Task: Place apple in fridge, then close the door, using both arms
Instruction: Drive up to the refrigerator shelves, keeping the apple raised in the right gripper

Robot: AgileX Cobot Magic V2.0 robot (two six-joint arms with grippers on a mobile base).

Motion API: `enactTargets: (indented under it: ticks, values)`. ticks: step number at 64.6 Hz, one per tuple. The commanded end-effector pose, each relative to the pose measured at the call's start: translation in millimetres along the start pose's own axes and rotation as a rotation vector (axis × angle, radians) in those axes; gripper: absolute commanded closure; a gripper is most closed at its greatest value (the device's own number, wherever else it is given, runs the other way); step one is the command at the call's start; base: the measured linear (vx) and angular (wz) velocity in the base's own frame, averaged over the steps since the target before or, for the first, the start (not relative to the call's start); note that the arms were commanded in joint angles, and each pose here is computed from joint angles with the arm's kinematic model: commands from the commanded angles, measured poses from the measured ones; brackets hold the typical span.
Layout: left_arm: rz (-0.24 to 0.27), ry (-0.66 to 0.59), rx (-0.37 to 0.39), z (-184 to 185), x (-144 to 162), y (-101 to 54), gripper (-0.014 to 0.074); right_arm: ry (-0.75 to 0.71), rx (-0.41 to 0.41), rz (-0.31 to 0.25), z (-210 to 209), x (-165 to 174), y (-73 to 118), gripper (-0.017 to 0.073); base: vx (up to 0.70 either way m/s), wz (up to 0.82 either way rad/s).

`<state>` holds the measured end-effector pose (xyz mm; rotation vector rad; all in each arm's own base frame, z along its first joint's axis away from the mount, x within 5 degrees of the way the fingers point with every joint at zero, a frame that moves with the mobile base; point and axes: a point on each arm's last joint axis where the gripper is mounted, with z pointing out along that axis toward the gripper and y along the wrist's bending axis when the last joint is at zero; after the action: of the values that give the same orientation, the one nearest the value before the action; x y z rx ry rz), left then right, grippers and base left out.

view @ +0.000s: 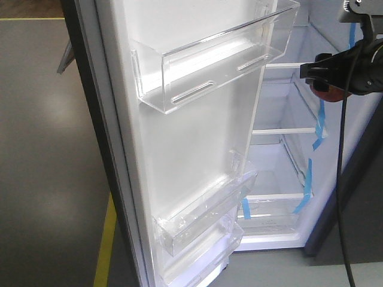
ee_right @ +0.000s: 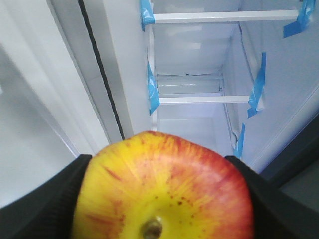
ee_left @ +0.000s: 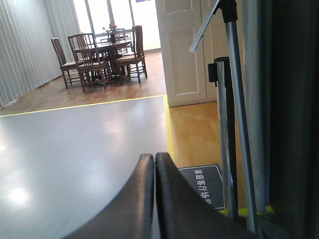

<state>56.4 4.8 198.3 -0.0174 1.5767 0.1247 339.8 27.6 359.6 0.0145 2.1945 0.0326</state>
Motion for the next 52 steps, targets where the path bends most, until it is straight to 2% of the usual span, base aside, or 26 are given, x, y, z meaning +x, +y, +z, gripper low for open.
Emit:
enactTargets:
  ticks: [1,52]
  values:
    - [-0.01,-0.056,-0.012,-0.2,2.4,0.6,0.0598,-0.141,-0.007,-0.014,-21.7,-20.4,-1.2,0.0567,0.0,0.0]
    - [-0.01,-0.056,-0.012,-0.2,2.4,0.6,0.0598,-0.141,-0.007,-0.014,-21.7,-20.4,-1.2,0.0567,0.0,0.0]
